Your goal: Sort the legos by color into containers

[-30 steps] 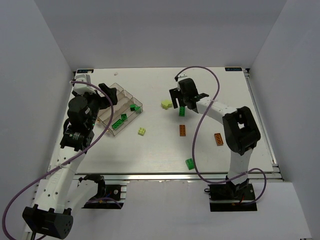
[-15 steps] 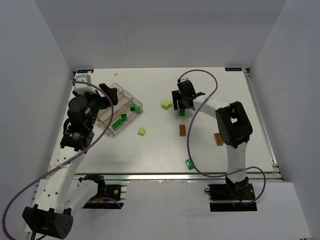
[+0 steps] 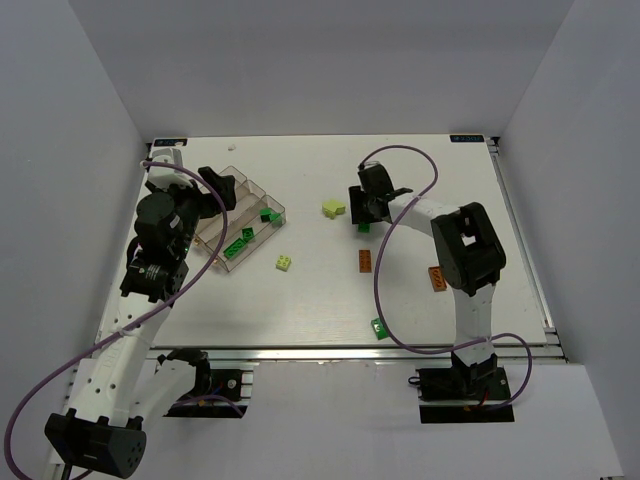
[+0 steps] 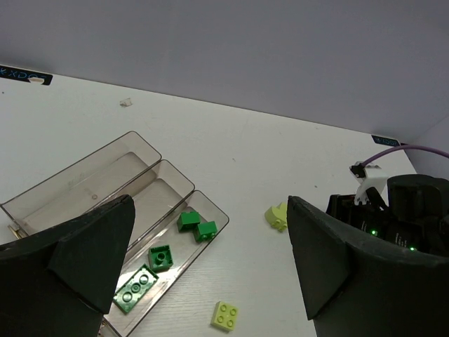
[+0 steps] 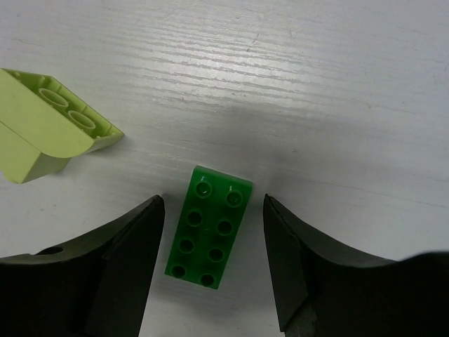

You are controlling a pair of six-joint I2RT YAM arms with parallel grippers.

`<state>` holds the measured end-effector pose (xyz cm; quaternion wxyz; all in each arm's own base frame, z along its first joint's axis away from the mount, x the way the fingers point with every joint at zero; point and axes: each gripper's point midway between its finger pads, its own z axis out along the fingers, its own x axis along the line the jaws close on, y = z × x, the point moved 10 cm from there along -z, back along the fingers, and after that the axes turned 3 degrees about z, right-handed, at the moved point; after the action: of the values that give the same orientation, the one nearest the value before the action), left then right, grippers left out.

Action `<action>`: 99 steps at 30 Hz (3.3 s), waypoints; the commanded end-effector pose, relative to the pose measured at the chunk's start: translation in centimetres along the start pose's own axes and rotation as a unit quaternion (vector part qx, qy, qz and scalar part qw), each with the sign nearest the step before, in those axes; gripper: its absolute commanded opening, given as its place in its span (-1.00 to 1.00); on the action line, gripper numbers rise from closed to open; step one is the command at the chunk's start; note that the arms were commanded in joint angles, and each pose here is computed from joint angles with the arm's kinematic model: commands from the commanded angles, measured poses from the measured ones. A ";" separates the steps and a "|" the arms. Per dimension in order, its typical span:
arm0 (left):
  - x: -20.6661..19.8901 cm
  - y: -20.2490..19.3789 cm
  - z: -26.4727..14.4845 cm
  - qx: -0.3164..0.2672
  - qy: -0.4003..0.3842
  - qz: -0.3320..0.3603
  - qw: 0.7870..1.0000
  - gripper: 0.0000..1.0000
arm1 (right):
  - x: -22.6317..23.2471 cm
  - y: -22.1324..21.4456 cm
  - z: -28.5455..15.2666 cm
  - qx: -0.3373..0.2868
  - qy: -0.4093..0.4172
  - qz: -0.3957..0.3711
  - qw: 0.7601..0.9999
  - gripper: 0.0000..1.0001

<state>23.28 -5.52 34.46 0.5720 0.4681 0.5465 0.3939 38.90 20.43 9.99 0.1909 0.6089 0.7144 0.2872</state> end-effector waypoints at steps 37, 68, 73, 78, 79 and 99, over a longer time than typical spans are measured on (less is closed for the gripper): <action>0.0 0.4 -0.3 -0.012 -0.003 0.000 1.000 0.96 | 10.3 5.7 -8.5 -0.159 0.228 -0.089 0.956 -0.86; 0.0 0.3 -0.2 -0.011 -0.002 0.005 1.000 0.96 | 22.8 6.9 -1.9 -0.105 0.372 -0.123 0.914 0.14; 0.0 0.3 -0.2 -0.012 -0.003 0.005 1.000 0.96 | 22.8 7.1 -2.2 -0.108 0.374 -0.124 0.913 0.16; 0.0 0.3 -0.2 -0.012 -0.003 0.005 1.000 0.96 | 22.0 8.3 -4.3 -0.121 0.377 -0.136 0.908 0.16; 0.1 0.2 -0.2 -0.011 -0.002 0.006 1.000 0.96 | 21.8 8.4 -4.7 -0.123 0.378 -0.142 0.907 0.15; -0.3 0.0 0.1 -0.003 -0.023 -0.002 1.000 0.96 | 4.1 -6.9 -15.1 -0.039 0.515 -0.642 0.566 0.30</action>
<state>23.42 -5.66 34.31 0.5743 0.4731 0.5429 0.3895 26.95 24.66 20.43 -0.0580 -0.1367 0.8803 0.4506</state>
